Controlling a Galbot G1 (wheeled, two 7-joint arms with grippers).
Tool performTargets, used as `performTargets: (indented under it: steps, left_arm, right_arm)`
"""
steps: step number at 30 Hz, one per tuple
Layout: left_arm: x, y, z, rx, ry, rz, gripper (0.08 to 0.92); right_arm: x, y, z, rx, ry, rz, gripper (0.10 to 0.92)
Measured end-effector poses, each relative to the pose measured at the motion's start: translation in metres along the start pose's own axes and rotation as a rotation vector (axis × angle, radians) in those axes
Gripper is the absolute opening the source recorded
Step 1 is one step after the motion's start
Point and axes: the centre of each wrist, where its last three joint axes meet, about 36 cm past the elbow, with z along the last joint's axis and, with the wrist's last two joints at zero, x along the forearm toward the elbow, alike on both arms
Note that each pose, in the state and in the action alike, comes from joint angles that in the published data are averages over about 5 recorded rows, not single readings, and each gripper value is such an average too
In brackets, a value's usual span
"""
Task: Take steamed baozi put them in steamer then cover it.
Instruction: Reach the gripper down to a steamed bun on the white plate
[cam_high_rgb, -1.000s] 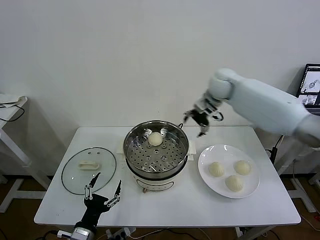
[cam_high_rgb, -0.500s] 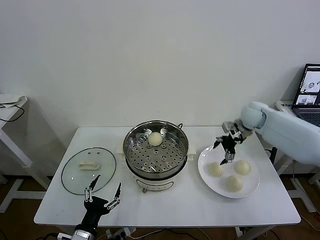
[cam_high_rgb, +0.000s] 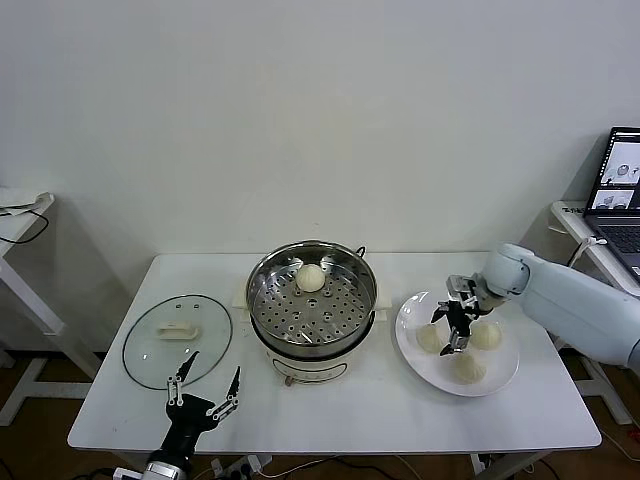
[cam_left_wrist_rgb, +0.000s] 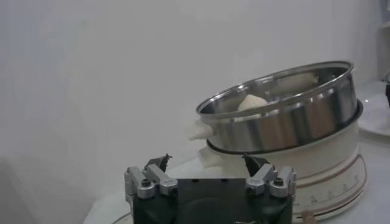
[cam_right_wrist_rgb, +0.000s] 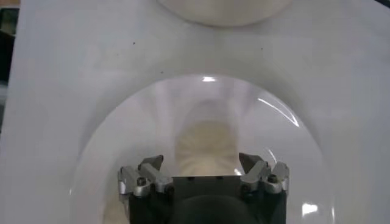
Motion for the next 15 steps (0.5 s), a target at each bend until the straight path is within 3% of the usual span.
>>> performTargets:
  steps: [9, 15]
  left_arm:
    - [0.000, 0.001, 0.000, -0.001, 0.000, -0.005, 0.823]
    - [0.000, 0.001, 0.000, 0.001, -0.002, -0.007, 0.823]
  right_arm:
    - [-0.003, 0.001, -0.002, -0.006, 0.002, 0.007, 0.655]
    - [0.014, -0.007, -0.008, 0.013, 0.015, 0.004, 0.636]
